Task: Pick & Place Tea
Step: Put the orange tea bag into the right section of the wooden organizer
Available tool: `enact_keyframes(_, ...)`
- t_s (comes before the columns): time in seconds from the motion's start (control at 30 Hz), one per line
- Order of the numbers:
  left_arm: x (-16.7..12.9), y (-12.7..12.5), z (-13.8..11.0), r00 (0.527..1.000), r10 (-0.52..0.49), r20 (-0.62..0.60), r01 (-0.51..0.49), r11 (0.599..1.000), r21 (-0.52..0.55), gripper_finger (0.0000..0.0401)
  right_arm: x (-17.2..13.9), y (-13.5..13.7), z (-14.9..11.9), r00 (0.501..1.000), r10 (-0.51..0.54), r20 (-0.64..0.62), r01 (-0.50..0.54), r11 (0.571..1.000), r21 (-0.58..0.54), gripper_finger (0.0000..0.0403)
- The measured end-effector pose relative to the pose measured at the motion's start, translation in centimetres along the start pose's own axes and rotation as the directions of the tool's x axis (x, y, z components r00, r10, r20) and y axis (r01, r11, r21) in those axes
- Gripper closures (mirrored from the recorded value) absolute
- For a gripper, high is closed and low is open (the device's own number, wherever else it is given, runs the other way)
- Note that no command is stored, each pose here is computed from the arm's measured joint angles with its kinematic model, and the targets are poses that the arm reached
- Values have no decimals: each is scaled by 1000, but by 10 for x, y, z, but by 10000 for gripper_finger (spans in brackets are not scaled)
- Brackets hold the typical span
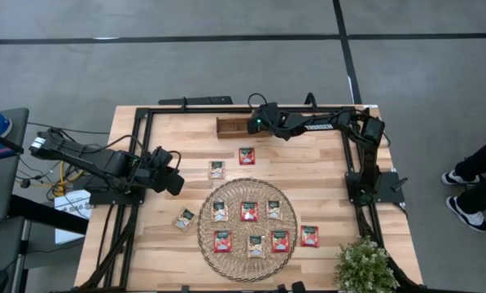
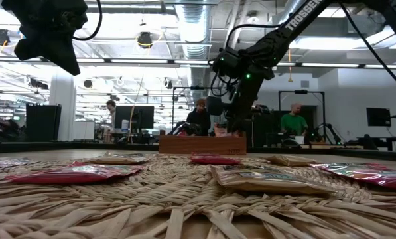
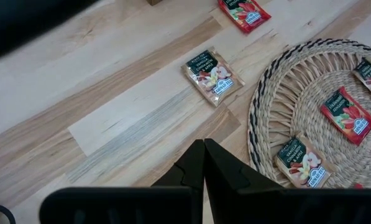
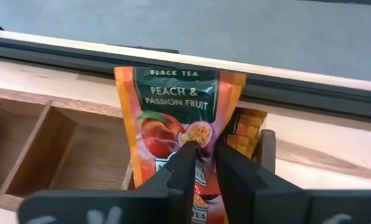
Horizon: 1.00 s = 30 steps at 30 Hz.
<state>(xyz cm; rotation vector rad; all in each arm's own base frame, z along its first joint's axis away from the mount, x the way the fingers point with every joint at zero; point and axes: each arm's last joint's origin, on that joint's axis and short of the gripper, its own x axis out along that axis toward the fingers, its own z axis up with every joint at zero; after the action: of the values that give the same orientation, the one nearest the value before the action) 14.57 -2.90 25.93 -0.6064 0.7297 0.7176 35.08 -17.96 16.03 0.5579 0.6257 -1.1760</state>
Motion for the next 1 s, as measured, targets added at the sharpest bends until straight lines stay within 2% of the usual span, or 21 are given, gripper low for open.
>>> enact_keyframes(0.17,0,0,0,1000,0,0,0,1000,0,401,1,-1,0,1000,2,-8,-2,1000,-3,323)
enact_keyframes(0.3,0,0,0,1000,0,0,0,1000,0,401,1,-1,0,1000,4,-10,-5,999,-51,312)
enact_keyframes(0.63,0,0,0,1000,0,0,0,1000,0,401,0,-4,-4,998,-24,-56,19,996,-86,303)
enact_keyframes(0.83,0,0,0,1000,0,0,0,1000,0,401,-1,-4,-5,996,-3,-90,-5,996,-92,301)
enact_keyframes(1.0,0,0,0,1000,0,0,0,1000,0,401,-5,1,3,993,33,-109,-49,987,-150,291)
